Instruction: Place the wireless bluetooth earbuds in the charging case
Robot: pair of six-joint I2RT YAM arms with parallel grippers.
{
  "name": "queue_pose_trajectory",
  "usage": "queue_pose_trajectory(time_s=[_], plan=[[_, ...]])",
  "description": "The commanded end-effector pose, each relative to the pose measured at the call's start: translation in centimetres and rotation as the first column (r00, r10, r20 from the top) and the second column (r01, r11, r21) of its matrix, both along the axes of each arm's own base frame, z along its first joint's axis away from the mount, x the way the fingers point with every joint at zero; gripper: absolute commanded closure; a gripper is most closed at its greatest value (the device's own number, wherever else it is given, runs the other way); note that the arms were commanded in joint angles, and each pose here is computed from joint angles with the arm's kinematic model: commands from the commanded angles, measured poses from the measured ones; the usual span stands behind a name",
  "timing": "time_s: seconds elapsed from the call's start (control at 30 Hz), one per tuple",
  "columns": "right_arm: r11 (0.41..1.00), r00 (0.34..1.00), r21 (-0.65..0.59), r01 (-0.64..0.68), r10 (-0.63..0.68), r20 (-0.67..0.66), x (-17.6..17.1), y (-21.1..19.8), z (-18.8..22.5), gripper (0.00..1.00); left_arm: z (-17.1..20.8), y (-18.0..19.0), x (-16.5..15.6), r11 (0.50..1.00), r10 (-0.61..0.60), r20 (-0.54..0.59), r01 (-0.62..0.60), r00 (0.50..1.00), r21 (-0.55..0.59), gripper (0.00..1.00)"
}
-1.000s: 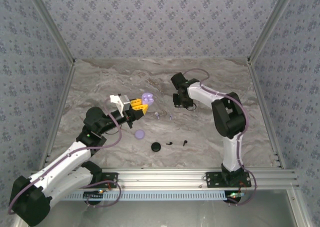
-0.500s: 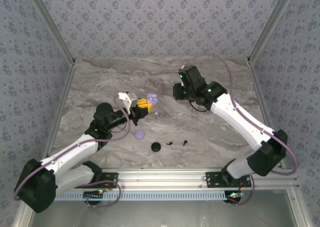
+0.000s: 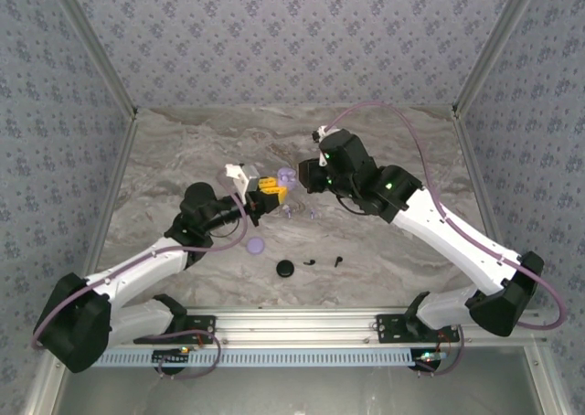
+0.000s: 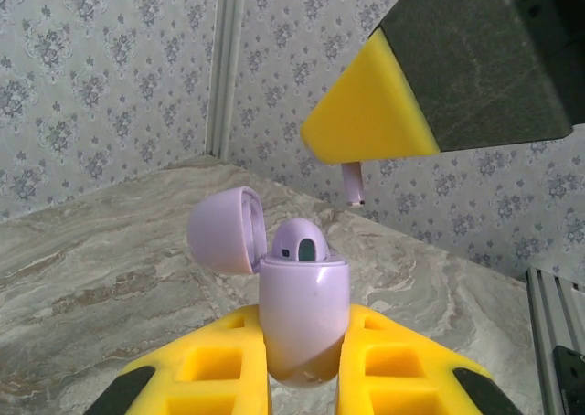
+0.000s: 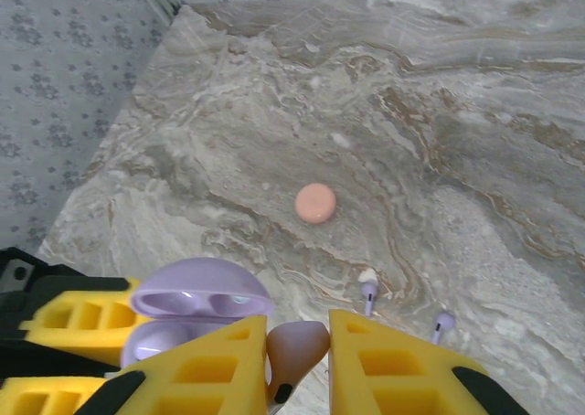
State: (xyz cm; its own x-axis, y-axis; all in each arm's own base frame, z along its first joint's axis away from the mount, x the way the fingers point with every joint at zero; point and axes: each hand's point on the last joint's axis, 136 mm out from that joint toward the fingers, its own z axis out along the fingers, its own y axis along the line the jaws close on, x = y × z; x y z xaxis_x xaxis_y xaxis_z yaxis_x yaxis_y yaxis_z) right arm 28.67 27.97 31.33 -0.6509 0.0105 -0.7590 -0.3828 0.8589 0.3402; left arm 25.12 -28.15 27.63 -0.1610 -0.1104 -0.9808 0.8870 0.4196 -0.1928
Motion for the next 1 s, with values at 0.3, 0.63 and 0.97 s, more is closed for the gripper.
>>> queue_pose_trajectory(time_s=[0.3,0.63,0.97], plan=[[1.000,1.000,0.031,0.002,-0.002,0.016,0.3,1.7,0.7,0.77,3.3,-0.2,-0.5,0.998,-0.020,0.077,0.025,0.997,-0.061,1.00],[0.999,1.000,0.046,-0.021,0.021,0.010,0.0,2.8,0.6,0.78,3.3,-0.2,-0.5,0.998,-0.020,0.077,0.024,0.997,-0.061,1.00],[0.998,1.000,0.057,-0.029,0.029,-0.006,-0.4,3.1,0.4,0.77,3.4,-0.1,-0.4,0.997,-0.009,0.076,0.014,0.997,-0.070,1.00]])
